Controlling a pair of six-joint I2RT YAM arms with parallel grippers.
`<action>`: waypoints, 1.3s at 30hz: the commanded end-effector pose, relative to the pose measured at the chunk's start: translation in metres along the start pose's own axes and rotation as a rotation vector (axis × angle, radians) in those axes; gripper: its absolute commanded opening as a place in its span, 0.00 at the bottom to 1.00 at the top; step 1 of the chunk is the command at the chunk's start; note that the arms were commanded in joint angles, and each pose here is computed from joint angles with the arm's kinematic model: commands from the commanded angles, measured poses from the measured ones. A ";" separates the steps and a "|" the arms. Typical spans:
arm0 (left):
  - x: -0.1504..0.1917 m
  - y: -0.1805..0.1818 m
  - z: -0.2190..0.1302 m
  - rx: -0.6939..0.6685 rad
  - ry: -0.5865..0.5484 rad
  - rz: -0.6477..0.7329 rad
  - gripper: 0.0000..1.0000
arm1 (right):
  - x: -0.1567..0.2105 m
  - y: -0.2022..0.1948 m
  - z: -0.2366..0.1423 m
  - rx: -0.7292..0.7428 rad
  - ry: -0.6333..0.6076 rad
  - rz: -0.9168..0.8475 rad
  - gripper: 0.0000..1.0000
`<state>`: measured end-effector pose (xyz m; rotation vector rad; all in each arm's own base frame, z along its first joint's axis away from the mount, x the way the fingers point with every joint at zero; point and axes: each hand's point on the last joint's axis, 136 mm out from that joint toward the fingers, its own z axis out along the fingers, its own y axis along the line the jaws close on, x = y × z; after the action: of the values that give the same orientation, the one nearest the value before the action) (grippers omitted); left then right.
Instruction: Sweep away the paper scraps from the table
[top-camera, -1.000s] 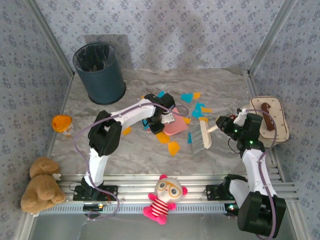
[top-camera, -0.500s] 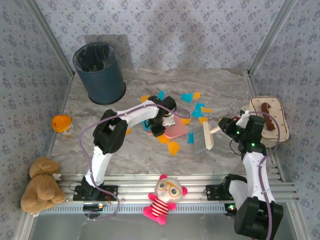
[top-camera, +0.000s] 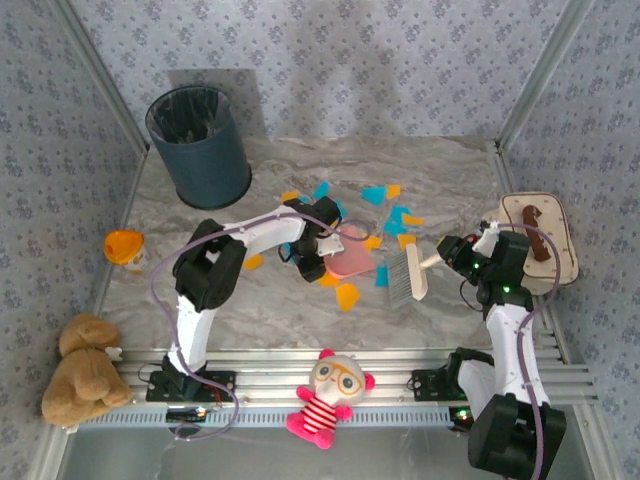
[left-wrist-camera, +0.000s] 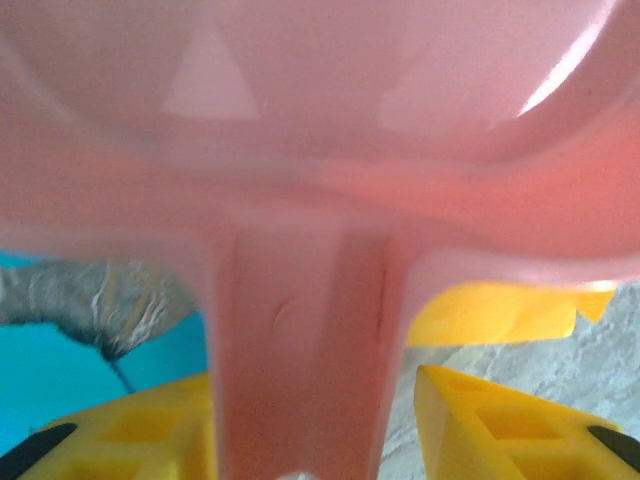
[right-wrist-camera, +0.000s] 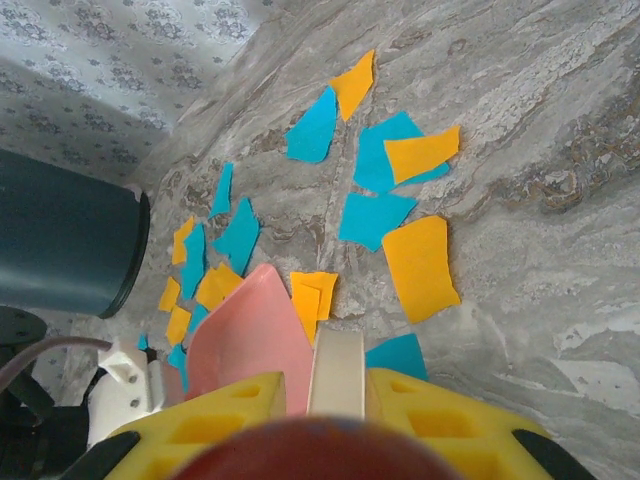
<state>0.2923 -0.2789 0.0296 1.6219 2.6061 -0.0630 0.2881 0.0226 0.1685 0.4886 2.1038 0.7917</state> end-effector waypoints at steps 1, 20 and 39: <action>-0.015 0.001 -0.020 0.003 -0.120 -0.019 0.48 | -0.010 0.009 -0.006 -0.021 -0.031 -0.024 0.00; -0.009 0.005 0.001 -0.033 -0.124 -0.022 0.42 | -0.012 0.012 -0.006 -0.028 -0.033 -0.020 0.00; -0.012 -0.002 -0.028 -0.038 -0.162 0.009 0.10 | -0.016 0.026 -0.007 -0.081 -0.035 -0.041 0.00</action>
<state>0.2971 -0.2844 0.0294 1.5451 2.5214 -0.1105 0.2878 0.0246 0.1701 0.4794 2.1017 0.8043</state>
